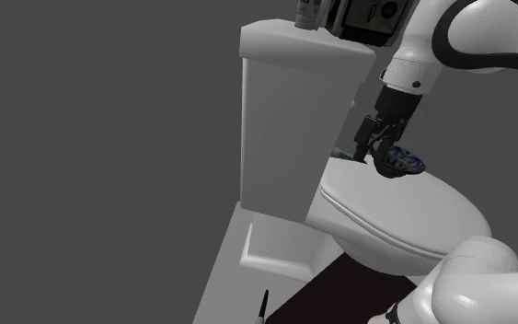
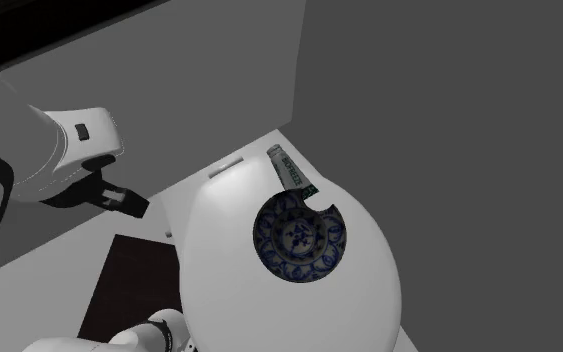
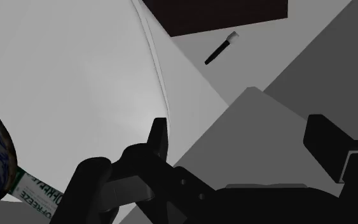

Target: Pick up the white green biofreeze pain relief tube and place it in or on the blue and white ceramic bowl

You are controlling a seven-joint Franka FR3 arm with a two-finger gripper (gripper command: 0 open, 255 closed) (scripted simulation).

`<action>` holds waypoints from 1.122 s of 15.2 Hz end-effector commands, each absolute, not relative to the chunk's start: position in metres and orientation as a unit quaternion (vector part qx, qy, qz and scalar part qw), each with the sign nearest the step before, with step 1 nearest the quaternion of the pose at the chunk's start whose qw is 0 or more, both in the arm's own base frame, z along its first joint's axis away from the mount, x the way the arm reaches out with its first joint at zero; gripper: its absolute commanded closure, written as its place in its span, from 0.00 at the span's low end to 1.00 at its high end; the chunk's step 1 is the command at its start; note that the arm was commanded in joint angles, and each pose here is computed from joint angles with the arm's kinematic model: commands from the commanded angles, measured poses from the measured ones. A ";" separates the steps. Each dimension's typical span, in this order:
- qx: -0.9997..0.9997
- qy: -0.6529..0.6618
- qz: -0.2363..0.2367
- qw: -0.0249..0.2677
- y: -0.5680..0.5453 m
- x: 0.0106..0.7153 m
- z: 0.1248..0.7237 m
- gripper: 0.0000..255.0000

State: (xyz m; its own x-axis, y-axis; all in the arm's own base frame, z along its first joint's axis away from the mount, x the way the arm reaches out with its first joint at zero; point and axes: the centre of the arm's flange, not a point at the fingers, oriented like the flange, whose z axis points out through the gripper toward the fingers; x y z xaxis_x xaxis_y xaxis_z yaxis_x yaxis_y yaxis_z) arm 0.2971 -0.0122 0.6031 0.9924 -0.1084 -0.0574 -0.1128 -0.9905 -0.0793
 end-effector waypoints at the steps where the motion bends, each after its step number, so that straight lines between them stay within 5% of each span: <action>1: -0.997 0.055 0.026 0.041 -0.012 0.297 0.603 0.00; 17: -0.985 -0.153 -0.028 0.068 -0.200 0.360 0.523 0.00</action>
